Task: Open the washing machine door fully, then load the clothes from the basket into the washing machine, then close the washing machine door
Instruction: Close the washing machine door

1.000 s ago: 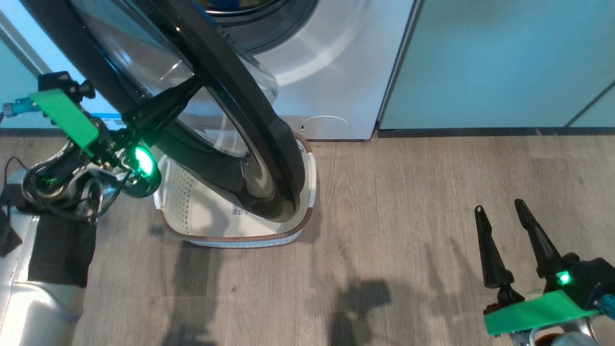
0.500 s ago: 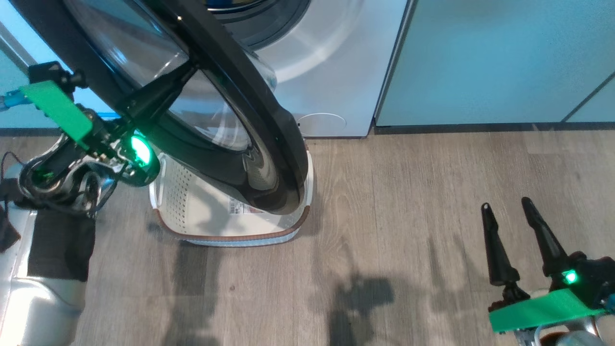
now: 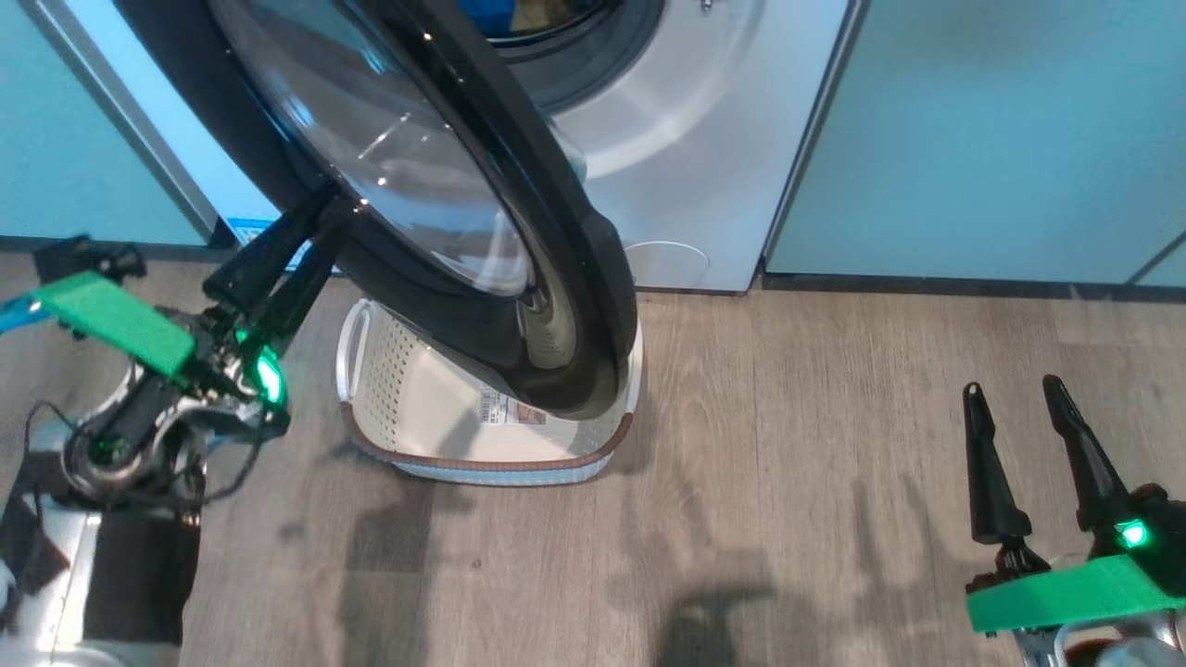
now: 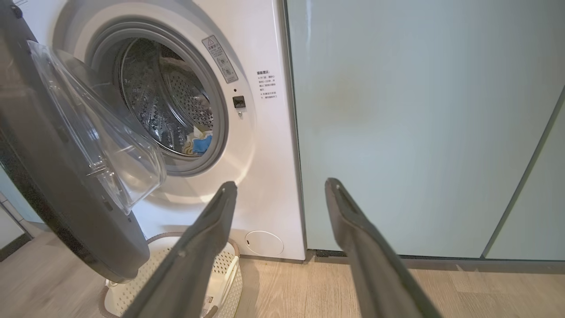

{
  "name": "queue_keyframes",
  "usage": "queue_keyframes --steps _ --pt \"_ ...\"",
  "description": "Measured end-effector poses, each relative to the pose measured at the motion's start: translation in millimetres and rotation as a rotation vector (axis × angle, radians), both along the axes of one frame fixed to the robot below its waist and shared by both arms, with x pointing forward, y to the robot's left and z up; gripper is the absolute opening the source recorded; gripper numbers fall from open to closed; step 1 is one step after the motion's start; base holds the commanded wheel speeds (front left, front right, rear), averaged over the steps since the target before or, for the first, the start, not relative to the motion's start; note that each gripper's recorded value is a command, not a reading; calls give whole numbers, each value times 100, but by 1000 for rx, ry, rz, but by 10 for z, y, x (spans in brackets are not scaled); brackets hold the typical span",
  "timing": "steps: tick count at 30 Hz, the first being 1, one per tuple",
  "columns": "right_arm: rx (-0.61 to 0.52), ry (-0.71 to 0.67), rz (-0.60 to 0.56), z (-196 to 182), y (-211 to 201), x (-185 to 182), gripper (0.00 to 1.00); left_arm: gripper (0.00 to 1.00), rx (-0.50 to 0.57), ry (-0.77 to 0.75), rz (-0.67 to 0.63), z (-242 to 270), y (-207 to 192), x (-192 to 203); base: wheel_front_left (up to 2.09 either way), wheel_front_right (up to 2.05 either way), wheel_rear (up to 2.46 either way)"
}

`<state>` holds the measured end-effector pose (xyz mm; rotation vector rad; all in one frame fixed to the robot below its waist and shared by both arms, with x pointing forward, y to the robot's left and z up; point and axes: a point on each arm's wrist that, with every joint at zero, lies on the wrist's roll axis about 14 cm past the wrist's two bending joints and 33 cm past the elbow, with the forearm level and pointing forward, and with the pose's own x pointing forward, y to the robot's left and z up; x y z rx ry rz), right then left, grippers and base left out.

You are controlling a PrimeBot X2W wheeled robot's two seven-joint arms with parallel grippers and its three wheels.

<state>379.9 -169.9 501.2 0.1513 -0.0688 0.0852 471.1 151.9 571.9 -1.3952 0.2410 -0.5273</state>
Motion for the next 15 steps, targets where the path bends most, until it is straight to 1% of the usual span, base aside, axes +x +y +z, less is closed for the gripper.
queue_keyframes --steps 5,6,10,14,15 --pt "0 -13 11 41 38 7 100 100 92 -3 139 -94 189 -91 0 0 0" --pt "0 -13 11 41 38 7 100 100 92 -3 139 -94 189 -91 0 0 0" --pt "-4 -21 17 67 56 3 100 100 171 -42 250 -60 310 -136 0 0 0" --pt "-3 -22 15 73 52 -43 100 100 305 -138 374 84 411 -194 0 0 0" --pt "-2 -18 14 64 52 -65 100 100 360 -161 404 93 434 -221 0 0 0"
